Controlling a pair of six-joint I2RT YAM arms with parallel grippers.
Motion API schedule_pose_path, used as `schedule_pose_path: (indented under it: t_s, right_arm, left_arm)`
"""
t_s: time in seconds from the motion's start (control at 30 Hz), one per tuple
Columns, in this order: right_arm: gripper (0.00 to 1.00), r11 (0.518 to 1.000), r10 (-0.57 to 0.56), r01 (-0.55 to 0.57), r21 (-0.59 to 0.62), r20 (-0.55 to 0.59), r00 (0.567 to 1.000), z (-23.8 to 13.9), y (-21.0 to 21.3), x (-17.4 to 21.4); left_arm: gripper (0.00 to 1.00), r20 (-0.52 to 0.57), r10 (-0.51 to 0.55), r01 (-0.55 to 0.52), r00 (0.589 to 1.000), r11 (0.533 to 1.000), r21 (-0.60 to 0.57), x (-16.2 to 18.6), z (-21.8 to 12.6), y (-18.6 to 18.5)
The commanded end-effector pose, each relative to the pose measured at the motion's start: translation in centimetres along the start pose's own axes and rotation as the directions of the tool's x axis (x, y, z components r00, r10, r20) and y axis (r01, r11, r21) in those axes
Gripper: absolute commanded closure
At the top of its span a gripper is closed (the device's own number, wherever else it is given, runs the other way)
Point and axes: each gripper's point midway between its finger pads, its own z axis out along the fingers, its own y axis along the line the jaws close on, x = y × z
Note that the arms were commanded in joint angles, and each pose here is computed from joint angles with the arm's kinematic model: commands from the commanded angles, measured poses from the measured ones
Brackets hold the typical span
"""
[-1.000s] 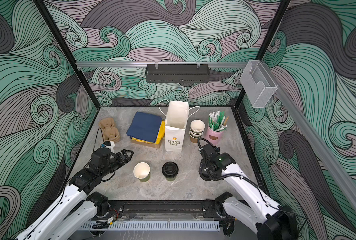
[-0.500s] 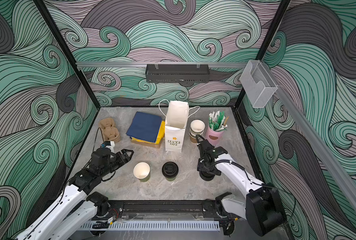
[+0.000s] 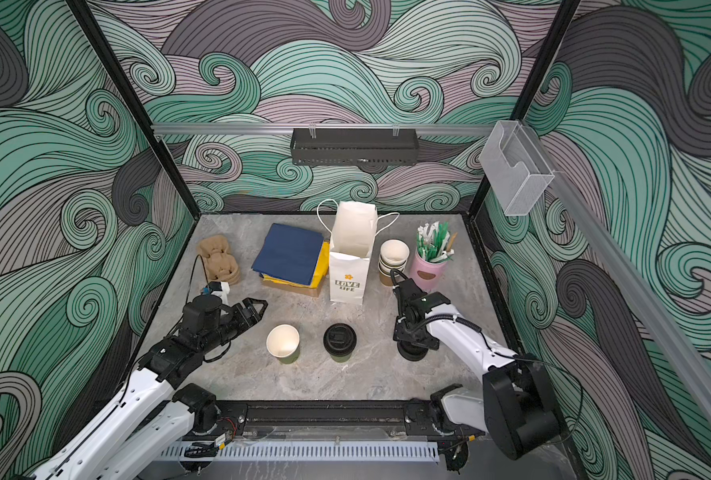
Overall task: Pack the takeout coffee
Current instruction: 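Move the right gripper over the spare black lid and grasp it, then carry the black lid with the right gripper over the empty green cup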
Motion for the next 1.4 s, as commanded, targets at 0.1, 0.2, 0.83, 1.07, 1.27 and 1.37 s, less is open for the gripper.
schedule_pose_path:
  t_s: [0.1, 0.2, 0.83, 1.07, 1.27, 1.37]
  right_arm:
    - [0.19, 1.000, 0.021, -0.020, 0.016, -0.012, 1.000, 0.7, -0.3, 0.2]
    - [0.20, 1.000, 0.023, -0.023, 0.011, -0.012, 1.000, 0.8, -0.3, 0.2]
    - [0.30, 0.999, 0.016, -0.012, -0.040, 0.098, 0.995, -3.7, -1.1, -0.4]
    - [0.35, 0.992, -0.036, 0.056, -0.117, 0.164, 0.986, -7.9, 0.3, -0.7]
    - [0.36, 0.964, -0.215, 0.249, -0.093, 0.277, 0.936, -13.8, 3.4, -1.1]
    - [0.36, 0.931, -0.303, 0.350, -0.098, 0.323, 0.896, -16.4, 5.7, -1.1]
  left_arm:
    - [0.20, 0.001, -0.002, 0.002, 1.000, 1.000, 0.013, -0.1, -0.3, -0.3]
    - [0.20, 0.002, 0.000, 0.000, 1.000, 1.000, 0.014, -0.2, -0.4, -0.3]
    - [0.20, -0.002, 0.003, -0.003, 1.000, 1.000, 0.016, -0.1, -0.5, -0.4]
    - [0.20, 0.000, 0.027, -0.027, 1.000, 1.000, -0.007, -0.3, -0.3, -0.2]
    - [0.19, -0.026, 0.006, -0.007, 1.000, 0.999, -0.049, 0.0, 0.5, 0.7]
    - [0.19, -0.018, -0.031, 0.030, 0.999, 0.997, -0.069, 0.1, 0.7, 1.7]
